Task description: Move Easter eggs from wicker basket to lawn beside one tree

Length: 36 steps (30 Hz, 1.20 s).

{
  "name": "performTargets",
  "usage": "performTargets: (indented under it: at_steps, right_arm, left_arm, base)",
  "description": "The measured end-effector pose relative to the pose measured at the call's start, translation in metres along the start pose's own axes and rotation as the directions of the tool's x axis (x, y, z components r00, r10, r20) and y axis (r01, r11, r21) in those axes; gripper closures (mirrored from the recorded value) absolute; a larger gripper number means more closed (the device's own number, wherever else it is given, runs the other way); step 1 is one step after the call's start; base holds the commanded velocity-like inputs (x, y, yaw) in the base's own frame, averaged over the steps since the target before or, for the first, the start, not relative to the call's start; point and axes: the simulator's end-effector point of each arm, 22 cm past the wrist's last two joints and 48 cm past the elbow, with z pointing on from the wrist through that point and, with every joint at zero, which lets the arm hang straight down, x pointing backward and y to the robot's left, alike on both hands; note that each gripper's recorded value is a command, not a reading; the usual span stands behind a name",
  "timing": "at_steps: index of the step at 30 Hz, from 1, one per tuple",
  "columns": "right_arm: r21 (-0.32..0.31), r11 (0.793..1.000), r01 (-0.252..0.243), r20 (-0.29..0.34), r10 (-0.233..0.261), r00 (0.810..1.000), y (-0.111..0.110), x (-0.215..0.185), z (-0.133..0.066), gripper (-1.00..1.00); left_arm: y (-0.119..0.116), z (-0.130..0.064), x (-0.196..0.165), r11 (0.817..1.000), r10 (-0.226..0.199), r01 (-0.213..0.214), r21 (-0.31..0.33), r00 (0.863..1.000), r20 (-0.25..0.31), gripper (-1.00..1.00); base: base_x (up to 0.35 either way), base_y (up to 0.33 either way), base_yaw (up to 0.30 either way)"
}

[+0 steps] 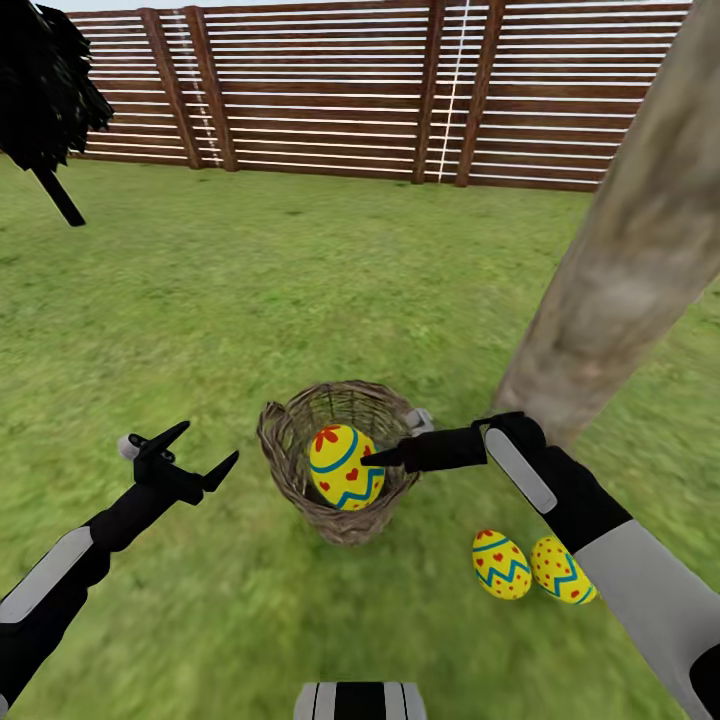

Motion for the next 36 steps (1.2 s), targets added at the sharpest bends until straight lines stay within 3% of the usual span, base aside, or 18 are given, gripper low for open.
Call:
performTargets:
  at_steps: [14, 15, 16, 17, 20, 28, 29, 31, 33, 36]
  right_arm:
    - [0.001, 1.0, 0.001, 0.002, -0.001, 1.0, 0.001, 0.0, -0.002, 1.0]
    - [0.01, 1.0, -0.008, 0.007, 0.008, 1.0, -0.004, -0.001, -0.005, 1.0]
    - [0.021, 0.999, -0.033, 0.052, 0.031, 0.998, -0.013, -0.013, -0.017, 1.0]
    - [0.047, 0.994, -0.095, 0.143, 0.087, 0.986, -0.036, -0.033, -0.044, 1.0]
    - [0.086, 0.982, -0.171, 0.225, 0.148, 0.963, -0.069, -0.043, -0.079, 1.0]
    - [0.111, 0.975, -0.192, 0.232, 0.162, 0.959, -0.08, -0.041, -0.087, 1.0]
    - [0.137, 0.968, -0.209, 0.23, 0.174, 0.957, -0.089, -0.037, -0.087, 1.0]
    - [0.263, 0.932, -0.25, 0.233, 0.19, 0.954, -0.121, -0.028, -0.094, 1.0]
    - [0.365, 0.883, -0.295, 0.279, 0.198, 0.94, -0.148, -0.03, -0.113, 1.0]
    - [0.42, 0.851, -0.314, 0.292, 0.201, 0.935, -0.162, -0.028, -0.122, 1.0]
  left_arm:
    - [-0.002, 0.0, 0.0, 1.0, 0.003, -0.003, 0.002, 1.0, 0.0, -1.0]
    - [-0.002, 0.0, 0.001, 1.0, 0.003, -0.003, 0.002, 1.0, -0.001, -1.0]
    - [-0.002, 0.001, 0.001, 1.0, 0.003, -0.003, 0.002, 1.0, -0.001, -1.0]
    - [-0.002, 0.001, 0.001, 1.0, 0.004, -0.004, 0.002, 1.0, -0.002, -1.0]
    - [-0.002, 0.001, 0.001, 1.0, 0.003, -0.003, 0.002, 1.0, -0.003, -1.0]
    - [0.001, 0.006, 0.005, 1.0, -0.011, 0.011, 0.019, 1.0, -0.002, -1.0]
    - [0.001, 0.007, 0.006, 1.0, -0.012, 0.012, 0.02, 1.0, -0.002, -1.0]
    - [0.001, 0.007, 0.006, 1.0, -0.013, 0.013, 0.02, 1.0, -0.002, -1.0]
    - [0.001, 0.007, 0.006, 1.0, -0.012, 0.012, 0.021, 1.0, -0.001, -1.0]
    - [0.001, 0.007, 0.006, 1.0, -0.012, 0.012, 0.021, 1.0, -0.002, -1.0]
  base:
    - [-0.279, -0.092, -0.269]
    - [-0.023, -0.001, -0.279]
    - [-0.006, 0.0, -0.287]
    - [-0.003, 0.0, -0.292]
    - [-0.001, 0.0, -0.297]
    - [0.0, 0.0, -0.299]
    - [0.0, 0.0, -0.299]
    - [0.0, 0.0, -0.3]
    - [0.0, 0.0, -0.3]
    - [0.0, 0.0, -0.3]
